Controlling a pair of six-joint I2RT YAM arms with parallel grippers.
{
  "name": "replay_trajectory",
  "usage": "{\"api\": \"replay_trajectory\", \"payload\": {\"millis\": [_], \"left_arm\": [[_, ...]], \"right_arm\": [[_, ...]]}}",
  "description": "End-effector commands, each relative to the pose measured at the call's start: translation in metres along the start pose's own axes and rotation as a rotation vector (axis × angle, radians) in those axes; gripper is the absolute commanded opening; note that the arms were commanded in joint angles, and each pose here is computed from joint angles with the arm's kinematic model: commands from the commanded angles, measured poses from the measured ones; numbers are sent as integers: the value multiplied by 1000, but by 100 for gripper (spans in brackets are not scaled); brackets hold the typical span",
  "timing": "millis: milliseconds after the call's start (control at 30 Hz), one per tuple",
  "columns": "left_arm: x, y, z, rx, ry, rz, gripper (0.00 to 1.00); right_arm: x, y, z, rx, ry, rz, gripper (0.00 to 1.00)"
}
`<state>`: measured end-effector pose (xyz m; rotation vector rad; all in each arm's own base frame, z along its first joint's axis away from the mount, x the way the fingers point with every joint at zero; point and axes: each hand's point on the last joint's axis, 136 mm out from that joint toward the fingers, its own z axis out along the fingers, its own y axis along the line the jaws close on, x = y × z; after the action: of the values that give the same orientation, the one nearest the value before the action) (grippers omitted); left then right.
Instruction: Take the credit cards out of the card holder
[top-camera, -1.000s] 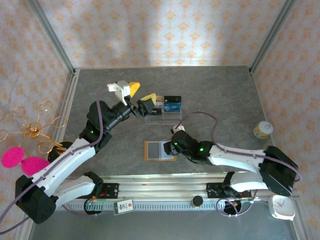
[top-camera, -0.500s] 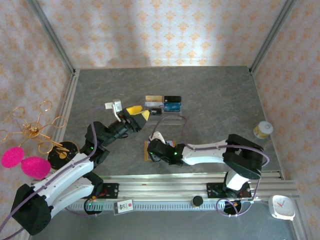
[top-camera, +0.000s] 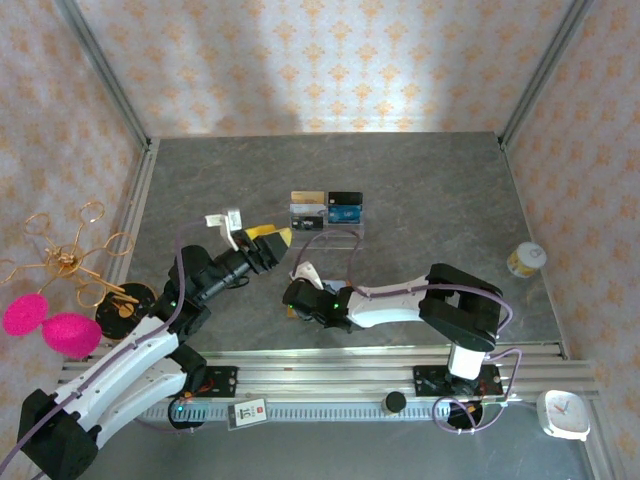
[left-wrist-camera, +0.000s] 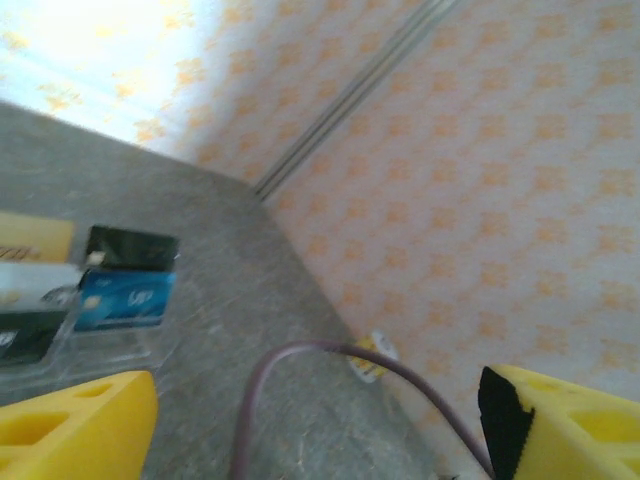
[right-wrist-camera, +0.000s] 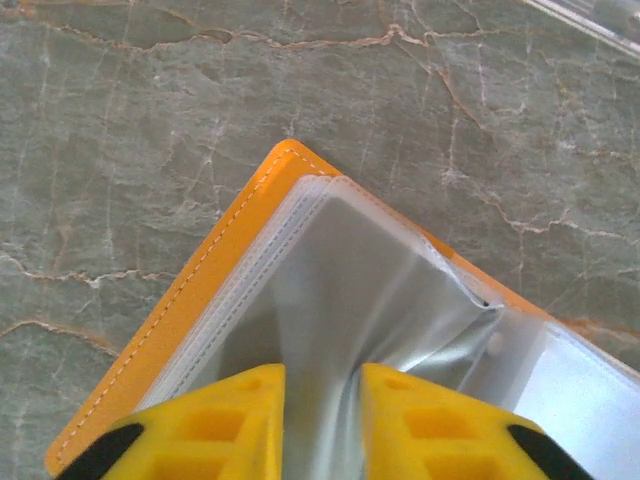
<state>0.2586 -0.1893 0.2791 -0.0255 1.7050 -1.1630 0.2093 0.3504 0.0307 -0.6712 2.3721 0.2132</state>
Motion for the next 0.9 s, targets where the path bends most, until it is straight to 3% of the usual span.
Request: {"api": "replay_trajectory", "payload": {"millis": [0, 133, 467, 767, 867], "left_arm": [[9, 30, -6, -124, 6, -14, 77], [27, 53, -7, -199, 45, -42, 64], [96, 107, -11, -301, 163, -173, 37], [149, 118, 8, -361, 327, -170, 3], [164, 126, 9, -414, 385, -158, 0]], "right_arm": [[24, -17, 6, 59, 54, -20, 15], [16, -19, 1, 11, 8, 20, 0], [-10, -6, -36, -334, -112, 162, 0], [-14, -11, -40, -359, -124, 224, 0], [-13, -13, -40, -352, -125, 235, 0]]}}
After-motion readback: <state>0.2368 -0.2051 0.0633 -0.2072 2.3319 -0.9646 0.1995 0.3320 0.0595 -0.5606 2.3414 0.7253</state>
